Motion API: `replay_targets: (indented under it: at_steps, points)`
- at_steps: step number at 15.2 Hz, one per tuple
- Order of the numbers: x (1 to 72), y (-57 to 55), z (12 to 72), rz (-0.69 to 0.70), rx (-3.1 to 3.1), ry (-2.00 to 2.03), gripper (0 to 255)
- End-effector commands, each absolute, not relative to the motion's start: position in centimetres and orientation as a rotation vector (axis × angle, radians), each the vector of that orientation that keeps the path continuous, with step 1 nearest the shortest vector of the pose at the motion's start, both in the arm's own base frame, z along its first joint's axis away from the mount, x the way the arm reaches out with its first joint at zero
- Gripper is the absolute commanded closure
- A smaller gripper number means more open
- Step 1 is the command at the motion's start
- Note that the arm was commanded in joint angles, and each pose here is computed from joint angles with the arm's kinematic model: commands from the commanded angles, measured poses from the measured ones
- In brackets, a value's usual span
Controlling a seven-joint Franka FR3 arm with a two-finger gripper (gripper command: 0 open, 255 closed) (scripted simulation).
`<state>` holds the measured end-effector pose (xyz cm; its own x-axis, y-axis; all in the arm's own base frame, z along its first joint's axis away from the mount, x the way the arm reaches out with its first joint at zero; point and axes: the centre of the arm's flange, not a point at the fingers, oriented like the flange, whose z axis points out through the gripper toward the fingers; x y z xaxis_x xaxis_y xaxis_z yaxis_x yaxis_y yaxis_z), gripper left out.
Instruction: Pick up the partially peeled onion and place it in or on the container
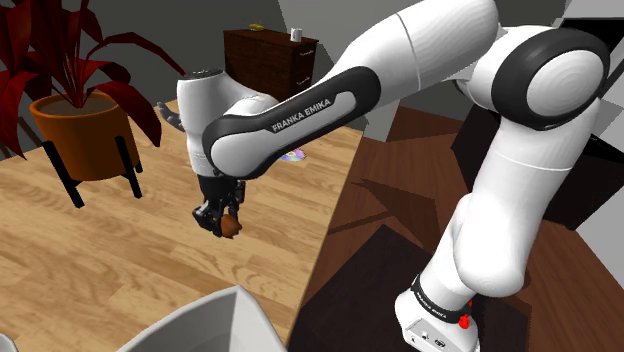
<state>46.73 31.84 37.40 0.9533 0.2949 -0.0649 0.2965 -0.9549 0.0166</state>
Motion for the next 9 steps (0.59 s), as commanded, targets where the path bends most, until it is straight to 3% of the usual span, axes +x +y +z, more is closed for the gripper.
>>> replay_targets:
  at_steps: [1,9]
  points:
    - [46.8,31.7,38.4,-0.097,3.079,0.466,255]
    - [46.8,31.7,42.6,-0.097,3.079,0.466,255]
